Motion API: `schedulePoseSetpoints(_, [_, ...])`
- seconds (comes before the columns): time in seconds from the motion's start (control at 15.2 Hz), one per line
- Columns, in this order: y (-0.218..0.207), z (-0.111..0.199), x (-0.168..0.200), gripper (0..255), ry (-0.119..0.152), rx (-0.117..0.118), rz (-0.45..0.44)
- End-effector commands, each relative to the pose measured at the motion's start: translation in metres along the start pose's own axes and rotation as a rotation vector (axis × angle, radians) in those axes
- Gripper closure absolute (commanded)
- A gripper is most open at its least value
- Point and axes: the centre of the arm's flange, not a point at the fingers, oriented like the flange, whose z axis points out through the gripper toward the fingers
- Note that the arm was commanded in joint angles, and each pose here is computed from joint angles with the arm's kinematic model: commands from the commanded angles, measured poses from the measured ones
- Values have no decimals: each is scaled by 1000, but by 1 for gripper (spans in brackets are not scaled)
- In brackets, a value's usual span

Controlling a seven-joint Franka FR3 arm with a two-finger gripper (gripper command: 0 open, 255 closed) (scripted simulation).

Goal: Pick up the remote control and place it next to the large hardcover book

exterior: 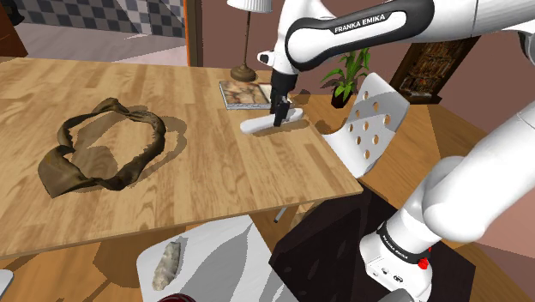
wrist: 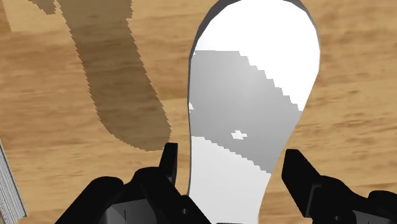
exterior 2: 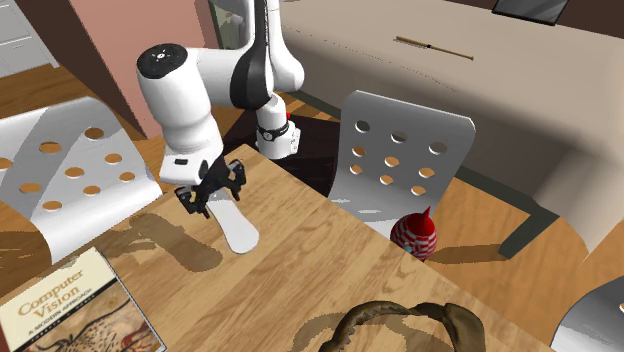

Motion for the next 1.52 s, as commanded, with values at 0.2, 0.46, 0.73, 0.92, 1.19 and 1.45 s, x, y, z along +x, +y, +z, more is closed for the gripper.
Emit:
schedulePoseSetpoints(0.2, [49, -1, -44, 255, 0, 0, -1])
schedulePoseSetpoints(0.46, [88, -1, -79, 255, 0, 0, -1])
schedulePoseSetpoints(0.73, [127, -1, -115, 255, 0, 0, -1])
schedulePoseSetpoints(0.92, [156, -1, -142, 255, 0, 0, -1])
schedulePoseSetpoints(1.19, [173, 15, -157, 255, 0, 0, -1])
schedulePoseSetpoints(1.45, [172, 36, -157, 255, 0, 0, -1])
